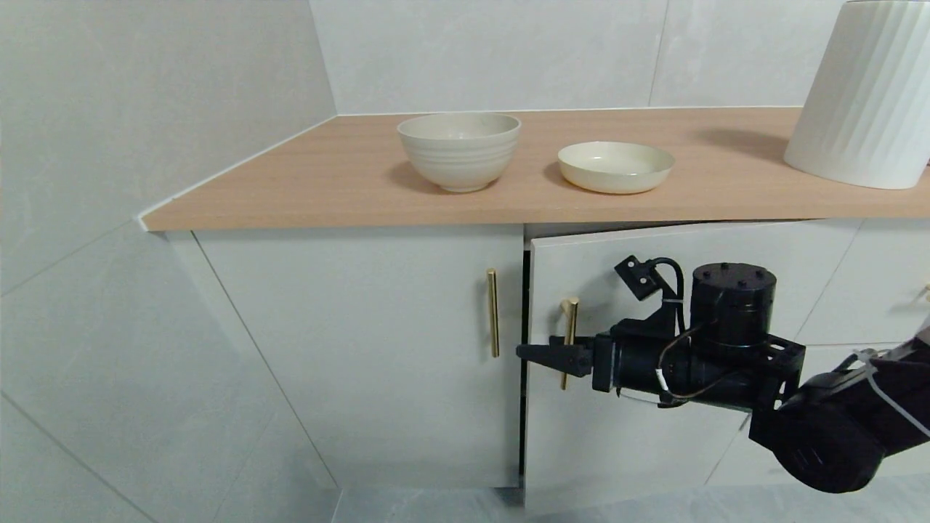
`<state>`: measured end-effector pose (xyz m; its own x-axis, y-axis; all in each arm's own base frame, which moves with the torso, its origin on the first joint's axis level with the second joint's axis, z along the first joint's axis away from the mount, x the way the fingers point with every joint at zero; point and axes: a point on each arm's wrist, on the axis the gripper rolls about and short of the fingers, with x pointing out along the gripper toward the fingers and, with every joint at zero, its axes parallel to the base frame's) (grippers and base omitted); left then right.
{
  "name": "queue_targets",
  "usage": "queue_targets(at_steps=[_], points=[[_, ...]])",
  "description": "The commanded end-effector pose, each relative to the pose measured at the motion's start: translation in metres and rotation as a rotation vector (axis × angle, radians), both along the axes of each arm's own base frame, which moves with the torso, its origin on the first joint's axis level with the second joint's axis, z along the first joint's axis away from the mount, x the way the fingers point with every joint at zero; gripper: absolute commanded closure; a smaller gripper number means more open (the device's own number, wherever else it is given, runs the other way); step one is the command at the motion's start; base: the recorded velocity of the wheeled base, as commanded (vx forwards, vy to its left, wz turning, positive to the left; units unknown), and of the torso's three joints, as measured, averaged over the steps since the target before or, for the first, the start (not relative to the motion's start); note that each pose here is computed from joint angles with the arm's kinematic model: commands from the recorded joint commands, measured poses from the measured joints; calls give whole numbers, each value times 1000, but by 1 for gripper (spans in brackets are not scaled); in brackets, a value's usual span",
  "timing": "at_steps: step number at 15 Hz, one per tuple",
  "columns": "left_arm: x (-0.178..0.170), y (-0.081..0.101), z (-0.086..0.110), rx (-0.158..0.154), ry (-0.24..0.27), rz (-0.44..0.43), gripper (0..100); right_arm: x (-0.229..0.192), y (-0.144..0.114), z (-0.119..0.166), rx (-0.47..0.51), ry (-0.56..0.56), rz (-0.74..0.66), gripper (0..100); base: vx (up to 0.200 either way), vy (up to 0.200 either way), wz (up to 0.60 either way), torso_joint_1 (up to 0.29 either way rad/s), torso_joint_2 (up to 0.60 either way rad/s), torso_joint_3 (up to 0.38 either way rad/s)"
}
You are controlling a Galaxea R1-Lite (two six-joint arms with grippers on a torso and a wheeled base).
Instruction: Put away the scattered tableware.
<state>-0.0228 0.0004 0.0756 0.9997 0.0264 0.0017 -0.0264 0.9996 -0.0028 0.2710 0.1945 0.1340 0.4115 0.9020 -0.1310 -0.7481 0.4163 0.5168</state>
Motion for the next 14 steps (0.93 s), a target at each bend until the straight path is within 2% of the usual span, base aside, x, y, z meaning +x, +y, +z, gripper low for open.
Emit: queue_targets(at_steps=[1,5,8,10,11,12,13,14], points=[[0,0,0,0,0,3,0,-13,-8,11,14,-19,8,0,0,0,0,0,0,0],[0,0,0,0,0,3,0,-49,-24,16,17,-3,107,0,0,0,0,0,0,0],[0,0,0,0,0,1,0,-69,-35,15,12,12,135,0,0,0,0,0,0,0],[0,0,0,18,1,1,0,-77,-41,10,0,33,140,0,0,0,0,0,0,0],[0,0,0,12,-1,0,0,-81,-44,8,-6,41,141,0,0,0,0,0,0,0],[-1,0,5,14,-29,3,0,-85,-47,7,-8,42,141,0,0,0,0,0,0,0],[-6,0,22,17,-101,-7,0,-89,-49,6,-10,45,141,0,0,0,0,0,0,0],[-10,0,32,18,-125,-21,0,-91,-50,7,-10,45,142,0,0,0,0,0,0,0]])
